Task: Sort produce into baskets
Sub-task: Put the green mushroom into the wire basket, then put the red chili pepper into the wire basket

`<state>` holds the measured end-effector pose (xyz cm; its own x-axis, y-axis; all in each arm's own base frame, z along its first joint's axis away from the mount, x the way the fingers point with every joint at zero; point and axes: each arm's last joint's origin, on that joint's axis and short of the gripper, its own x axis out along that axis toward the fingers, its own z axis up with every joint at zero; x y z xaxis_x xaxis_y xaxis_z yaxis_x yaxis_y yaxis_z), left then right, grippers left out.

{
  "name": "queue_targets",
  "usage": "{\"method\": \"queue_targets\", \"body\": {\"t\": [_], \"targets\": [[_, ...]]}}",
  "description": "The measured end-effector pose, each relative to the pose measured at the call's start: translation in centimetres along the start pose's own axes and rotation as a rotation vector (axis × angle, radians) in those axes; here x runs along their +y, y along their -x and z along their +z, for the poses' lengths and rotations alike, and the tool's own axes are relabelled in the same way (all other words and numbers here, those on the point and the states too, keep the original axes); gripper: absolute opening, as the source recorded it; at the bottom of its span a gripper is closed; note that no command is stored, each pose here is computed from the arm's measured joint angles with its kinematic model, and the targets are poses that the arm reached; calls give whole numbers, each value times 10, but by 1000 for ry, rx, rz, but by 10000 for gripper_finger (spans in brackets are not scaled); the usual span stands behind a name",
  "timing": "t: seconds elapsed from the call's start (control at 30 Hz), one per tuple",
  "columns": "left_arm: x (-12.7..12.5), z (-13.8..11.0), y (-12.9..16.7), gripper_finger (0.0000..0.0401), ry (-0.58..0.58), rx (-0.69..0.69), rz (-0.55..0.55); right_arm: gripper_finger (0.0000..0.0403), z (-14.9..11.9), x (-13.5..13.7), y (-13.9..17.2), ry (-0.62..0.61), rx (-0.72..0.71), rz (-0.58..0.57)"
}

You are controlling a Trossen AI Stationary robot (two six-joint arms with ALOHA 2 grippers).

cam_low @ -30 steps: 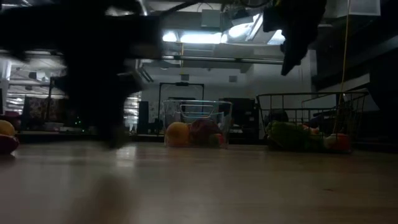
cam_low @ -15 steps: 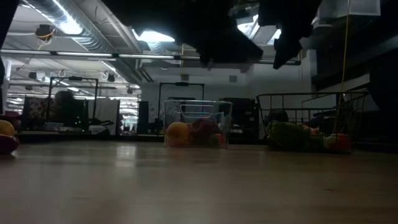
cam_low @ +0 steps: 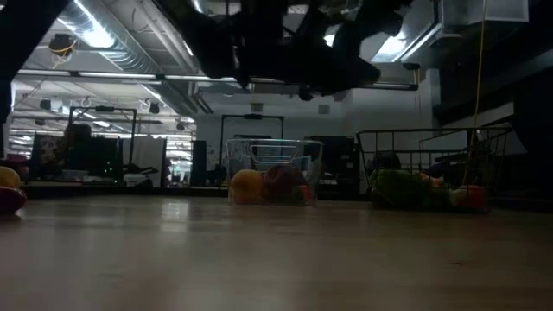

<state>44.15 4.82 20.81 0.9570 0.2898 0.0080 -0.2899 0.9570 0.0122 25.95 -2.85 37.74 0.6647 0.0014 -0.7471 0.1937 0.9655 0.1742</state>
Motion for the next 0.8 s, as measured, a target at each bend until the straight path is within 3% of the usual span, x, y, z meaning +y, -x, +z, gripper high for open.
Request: {"method": "queue_targets", "body": {"t": [0.17,0.4,0.8], "targets": [[4,-8,-25,153,12,26,19,198,5,1,7,3,-25,2],[4,-6,-41,156,-13,167,26,198,3,1,7,1,-7,-16],[10,-7,-43,254,-2,224,61,198,0,-1,7,2,17,-51]]}}
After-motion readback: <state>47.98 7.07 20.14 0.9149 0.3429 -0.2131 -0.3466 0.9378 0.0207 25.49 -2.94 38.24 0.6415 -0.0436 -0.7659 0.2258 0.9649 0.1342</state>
